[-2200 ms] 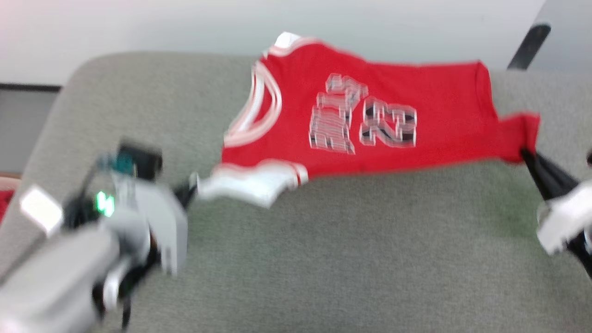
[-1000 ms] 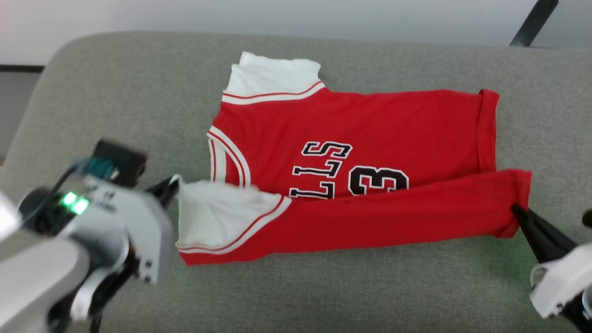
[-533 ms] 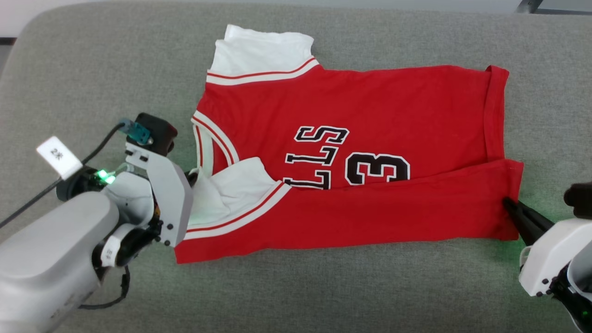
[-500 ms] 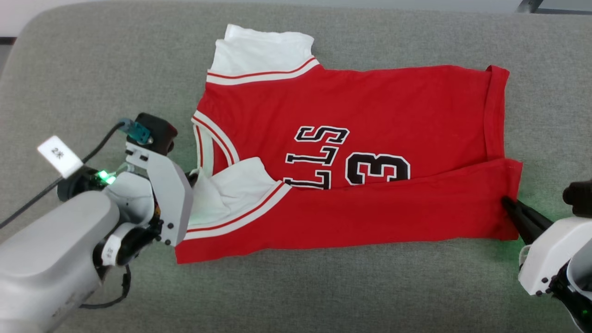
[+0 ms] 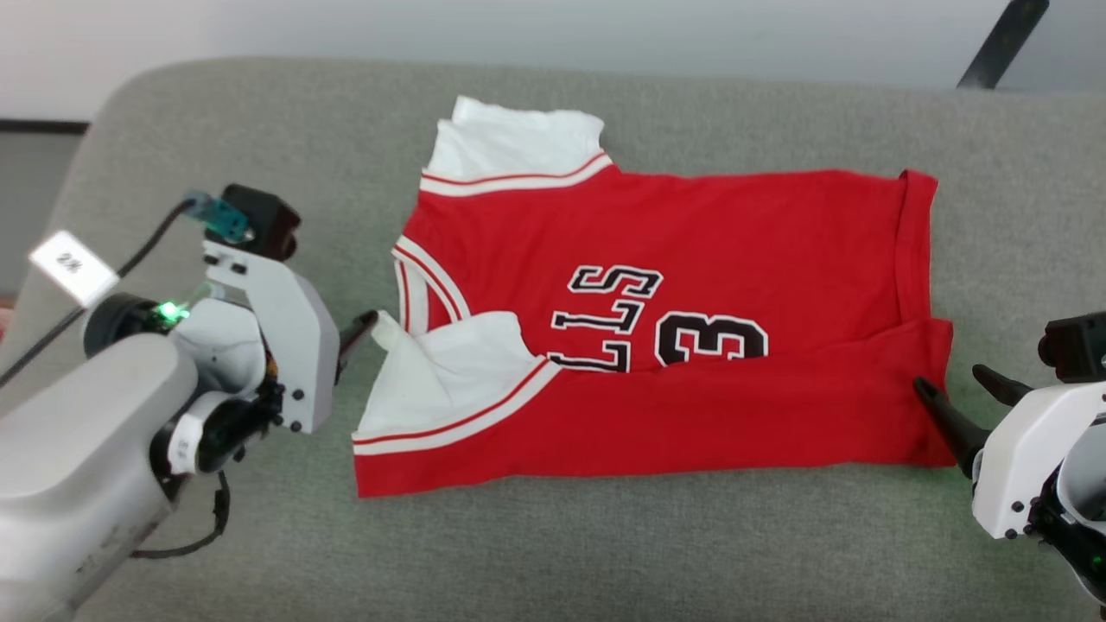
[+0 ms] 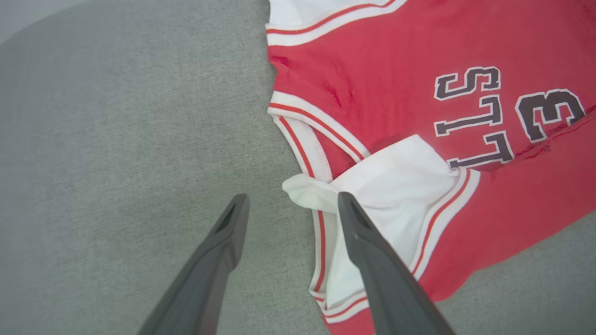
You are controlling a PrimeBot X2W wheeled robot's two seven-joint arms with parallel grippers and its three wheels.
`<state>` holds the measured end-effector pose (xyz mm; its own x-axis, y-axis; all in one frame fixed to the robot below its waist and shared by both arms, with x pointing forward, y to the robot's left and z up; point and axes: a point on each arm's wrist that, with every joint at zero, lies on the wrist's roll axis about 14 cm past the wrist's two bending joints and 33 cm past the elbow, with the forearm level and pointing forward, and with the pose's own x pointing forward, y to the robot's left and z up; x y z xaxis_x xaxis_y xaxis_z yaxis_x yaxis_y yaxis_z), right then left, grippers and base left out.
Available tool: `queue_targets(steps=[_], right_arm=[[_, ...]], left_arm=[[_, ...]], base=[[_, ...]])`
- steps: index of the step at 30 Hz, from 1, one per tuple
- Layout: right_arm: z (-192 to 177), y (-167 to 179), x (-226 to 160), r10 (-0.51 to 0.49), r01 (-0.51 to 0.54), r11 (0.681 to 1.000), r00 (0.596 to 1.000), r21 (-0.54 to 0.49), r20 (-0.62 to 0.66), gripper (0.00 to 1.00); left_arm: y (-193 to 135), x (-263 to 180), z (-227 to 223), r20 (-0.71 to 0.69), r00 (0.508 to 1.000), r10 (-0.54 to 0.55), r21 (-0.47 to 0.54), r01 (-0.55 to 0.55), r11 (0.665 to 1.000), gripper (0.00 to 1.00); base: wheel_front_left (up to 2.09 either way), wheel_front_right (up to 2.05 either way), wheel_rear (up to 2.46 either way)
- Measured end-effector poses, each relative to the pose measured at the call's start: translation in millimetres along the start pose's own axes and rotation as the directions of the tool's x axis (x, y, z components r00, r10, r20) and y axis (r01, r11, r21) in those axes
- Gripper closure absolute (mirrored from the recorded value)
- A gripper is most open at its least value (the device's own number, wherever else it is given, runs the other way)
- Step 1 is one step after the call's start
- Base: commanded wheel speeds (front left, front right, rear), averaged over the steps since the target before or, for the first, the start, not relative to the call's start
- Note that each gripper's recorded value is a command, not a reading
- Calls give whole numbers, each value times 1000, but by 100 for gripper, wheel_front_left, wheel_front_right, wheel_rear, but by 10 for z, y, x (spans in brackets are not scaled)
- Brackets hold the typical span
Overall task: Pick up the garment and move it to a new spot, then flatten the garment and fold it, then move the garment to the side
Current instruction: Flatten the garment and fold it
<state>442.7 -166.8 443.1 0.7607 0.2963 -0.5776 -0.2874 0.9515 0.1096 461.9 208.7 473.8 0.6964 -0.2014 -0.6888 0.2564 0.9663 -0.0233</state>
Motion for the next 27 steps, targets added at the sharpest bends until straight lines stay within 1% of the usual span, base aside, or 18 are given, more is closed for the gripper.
queue_targets(steps=[4, 8, 11, 15, 18, 21, 27], right_arm=[[143, 35, -93, 0, 1, 1000, 999, -22, 45, 0], [381, 97, -240, 9, 1, 998, 989, -65, 150, 0], [527, 144, -376, 16, 5, 996, 972, -92, 235, 0], [746, 181, -593, 16, 19, 995, 933, -95, 359, 0], [847, 205, -748, 11, 27, 996, 903, -83, 429, 0], [896, 217, -876, 1, 38, 997, 881, -72, 473, 0], [966, 198, -1075, -33, 56, 998, 845, -28, 534, 0]], left_arm=[[25, -193, 93, 74, 997, 15, -10, -14, 1000, 0], [13, -396, 93, 136, 990, 25, -38, -20, 999, 0], [21, -546, 74, 177, 983, 45, -67, -33, 997, 0], [1, -712, -19, 200, 978, 58, -112, -36, 993, 0], [-36, -771, -120, 182, 982, 52, -153, -24, 988, 0], [-42, -759, -228, 124, 991, 42, -192, -18, 981, 0], [-190, -585, -413, -38, 998, -42, -251, 31, 967, 0]], base=[[0, 0, 0], [0, 0, 0], [0, 0, 0], [0, 0, 0], [0, 0, 0], [0, 0, 0], [0, 0, 0]])
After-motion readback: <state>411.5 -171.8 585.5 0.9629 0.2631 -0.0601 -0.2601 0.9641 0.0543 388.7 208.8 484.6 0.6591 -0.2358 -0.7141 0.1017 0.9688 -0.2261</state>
